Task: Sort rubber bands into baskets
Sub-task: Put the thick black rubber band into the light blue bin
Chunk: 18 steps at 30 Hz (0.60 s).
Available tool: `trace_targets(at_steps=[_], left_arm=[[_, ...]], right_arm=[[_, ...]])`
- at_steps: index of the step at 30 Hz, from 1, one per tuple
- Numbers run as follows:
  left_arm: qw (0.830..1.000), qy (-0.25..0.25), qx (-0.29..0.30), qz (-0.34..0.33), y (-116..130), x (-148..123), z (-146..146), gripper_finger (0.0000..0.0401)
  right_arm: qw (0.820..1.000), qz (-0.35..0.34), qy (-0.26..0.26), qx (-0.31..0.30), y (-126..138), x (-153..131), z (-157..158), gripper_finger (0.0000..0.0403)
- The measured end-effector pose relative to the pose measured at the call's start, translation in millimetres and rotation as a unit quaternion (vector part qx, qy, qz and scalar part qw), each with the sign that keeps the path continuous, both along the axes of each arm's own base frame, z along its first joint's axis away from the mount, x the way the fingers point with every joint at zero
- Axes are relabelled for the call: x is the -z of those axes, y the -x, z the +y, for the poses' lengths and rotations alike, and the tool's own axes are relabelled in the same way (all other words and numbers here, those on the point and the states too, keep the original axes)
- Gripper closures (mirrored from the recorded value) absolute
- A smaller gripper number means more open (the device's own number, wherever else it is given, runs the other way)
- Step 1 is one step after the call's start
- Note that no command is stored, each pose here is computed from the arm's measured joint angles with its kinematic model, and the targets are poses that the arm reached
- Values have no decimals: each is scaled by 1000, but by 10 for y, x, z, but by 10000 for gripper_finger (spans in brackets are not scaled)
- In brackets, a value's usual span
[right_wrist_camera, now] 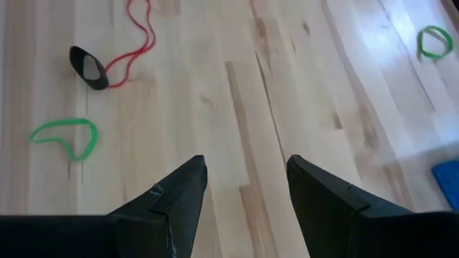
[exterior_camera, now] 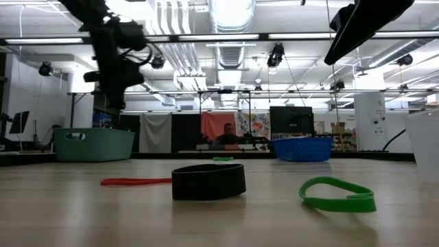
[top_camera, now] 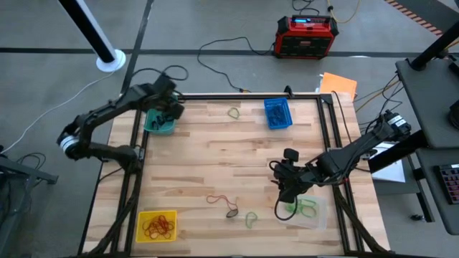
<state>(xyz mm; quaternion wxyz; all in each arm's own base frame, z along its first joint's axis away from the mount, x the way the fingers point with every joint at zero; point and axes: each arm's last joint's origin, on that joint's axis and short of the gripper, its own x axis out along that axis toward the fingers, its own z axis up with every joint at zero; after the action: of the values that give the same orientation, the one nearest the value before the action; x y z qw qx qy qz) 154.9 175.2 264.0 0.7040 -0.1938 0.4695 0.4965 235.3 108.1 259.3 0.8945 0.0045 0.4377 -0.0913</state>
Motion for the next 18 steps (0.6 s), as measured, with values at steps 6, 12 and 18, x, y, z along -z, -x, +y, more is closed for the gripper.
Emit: trace_targets(at_steps=[6, 12, 18], left_arm=[[999, -8, -40, -25, 252, 186, -56, 401], [999, -14, -42, -31, 288, 289, -94, 400], [998, -20, -52, -31, 282, 359, -80, 365]], right_arm=[[1000, -4, 0, -2, -5, 30, 3, 213], [1000, -6, -2, -2, -9, 28, 4, 213], [1000, -21, -9, -2, -32, 11, 17, 213]])
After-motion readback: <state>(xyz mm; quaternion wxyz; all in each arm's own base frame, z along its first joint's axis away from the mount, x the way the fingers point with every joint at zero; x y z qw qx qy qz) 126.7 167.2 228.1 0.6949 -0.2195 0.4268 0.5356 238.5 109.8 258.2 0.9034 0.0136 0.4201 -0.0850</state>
